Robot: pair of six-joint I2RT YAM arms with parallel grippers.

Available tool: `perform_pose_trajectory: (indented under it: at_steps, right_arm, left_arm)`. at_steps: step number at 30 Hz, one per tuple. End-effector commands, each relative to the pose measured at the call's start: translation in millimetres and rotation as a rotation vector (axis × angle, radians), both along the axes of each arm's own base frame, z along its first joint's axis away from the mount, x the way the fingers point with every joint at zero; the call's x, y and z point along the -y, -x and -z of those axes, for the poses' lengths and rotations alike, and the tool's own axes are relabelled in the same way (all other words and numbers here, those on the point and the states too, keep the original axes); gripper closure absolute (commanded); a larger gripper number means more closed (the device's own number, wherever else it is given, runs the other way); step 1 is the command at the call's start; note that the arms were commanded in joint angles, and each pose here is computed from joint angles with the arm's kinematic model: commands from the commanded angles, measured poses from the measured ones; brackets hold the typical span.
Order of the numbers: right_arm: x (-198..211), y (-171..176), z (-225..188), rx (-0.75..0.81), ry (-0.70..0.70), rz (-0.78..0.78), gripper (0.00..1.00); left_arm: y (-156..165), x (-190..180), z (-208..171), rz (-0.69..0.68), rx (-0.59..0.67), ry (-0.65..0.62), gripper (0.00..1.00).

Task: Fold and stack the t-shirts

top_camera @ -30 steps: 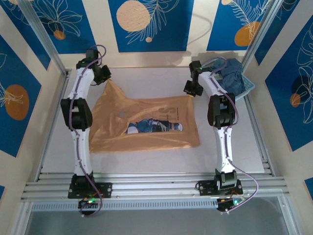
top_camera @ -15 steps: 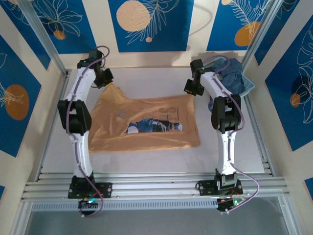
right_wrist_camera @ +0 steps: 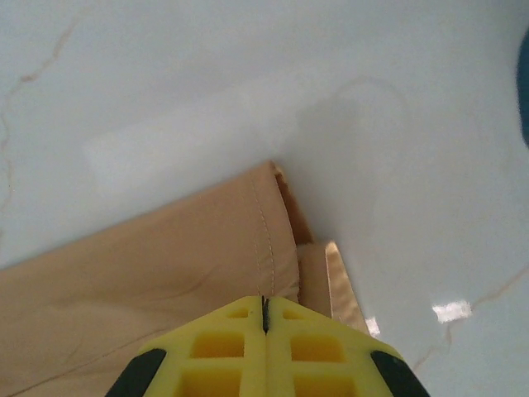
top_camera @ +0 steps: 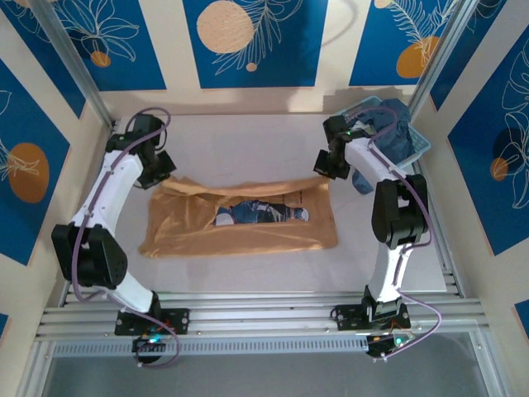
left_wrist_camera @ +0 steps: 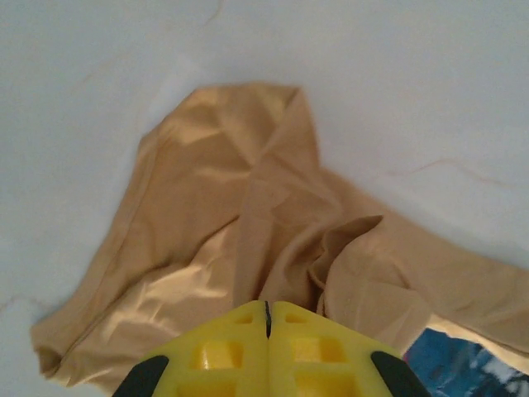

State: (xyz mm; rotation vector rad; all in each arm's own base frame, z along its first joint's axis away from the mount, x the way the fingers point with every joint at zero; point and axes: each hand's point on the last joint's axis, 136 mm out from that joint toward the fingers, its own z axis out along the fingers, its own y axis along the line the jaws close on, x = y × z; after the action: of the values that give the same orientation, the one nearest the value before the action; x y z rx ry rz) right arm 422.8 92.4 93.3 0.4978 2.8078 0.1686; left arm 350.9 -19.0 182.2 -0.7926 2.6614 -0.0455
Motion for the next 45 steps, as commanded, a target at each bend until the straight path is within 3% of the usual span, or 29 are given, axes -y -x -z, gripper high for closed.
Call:
perform_pose_trajectory:
  at_steps: [1, 8, 14, 29, 38, 39, 41, 42, 44, 45]
  right_arm:
    - [5.4, 16.2, 1.1, -0.018, 0.014, 0.041, 1.00]
    - [3.0, 44.8, 22.5, -0.095, 0.005, 0.042, 1.00]
    - [4.3, 56.9, 27.0, -0.120, 0.028, 0.046, 1.00]
    - [9.8, 91.0, 22.0, -0.145, 0.084, 0.044, 1.00]
    - [10.4, 110.0, 40.6, -0.217, 0.080, 0.052, 1.00]
    - [11.5, 112.4, 40.0, -0.222, 0.080, 0.061, 0.93]
    - [14.8, 116.6, 30.8, -0.211, 0.085, 0.080, 0.70]
    - [16.0, 117.2, 24.5, -0.191, 0.086, 0.088, 0.63]
    - [19.3, 117.8, 8.9, -0.139, 0.073, 0.109, 0.55]
    - [20.1, 117.5, 3.5, -0.121, 0.066, 0.118, 0.55]
  left_arm:
    - [36.3, -9.9, 14.5, -0.079, -0.058, -0.015, 1.00]
    - [94.9, -8.4, 51.1, -0.169, -0.163, 0.013, 1.00]
    - [122.4, -1.2, 60.6, -0.212, -0.206, 0.014, 1.00]
    - [151.6, -12.6, 54.3, -0.283, -0.186, -0.043, 1.00]
    - [166.7, 4.4, 89.5, -0.296, -0.263, 0.037, 1.00]
    - [165.8, 5.0, 89.5, -0.288, -0.262, 0.037, 0.97]
    - [162.1, 0.5, 80.8, -0.280, -0.244, 0.008, 0.79]
    - [158.2, -2.7, 74.0, -0.269, -0.224, -0.012, 0.69]
    - [144.5, -9.6, 56.2, -0.240, -0.164, -0.056, 0.48]
    - [137.8, -12.9, 49.4, -0.230, -0.143, -0.073, 0.44]
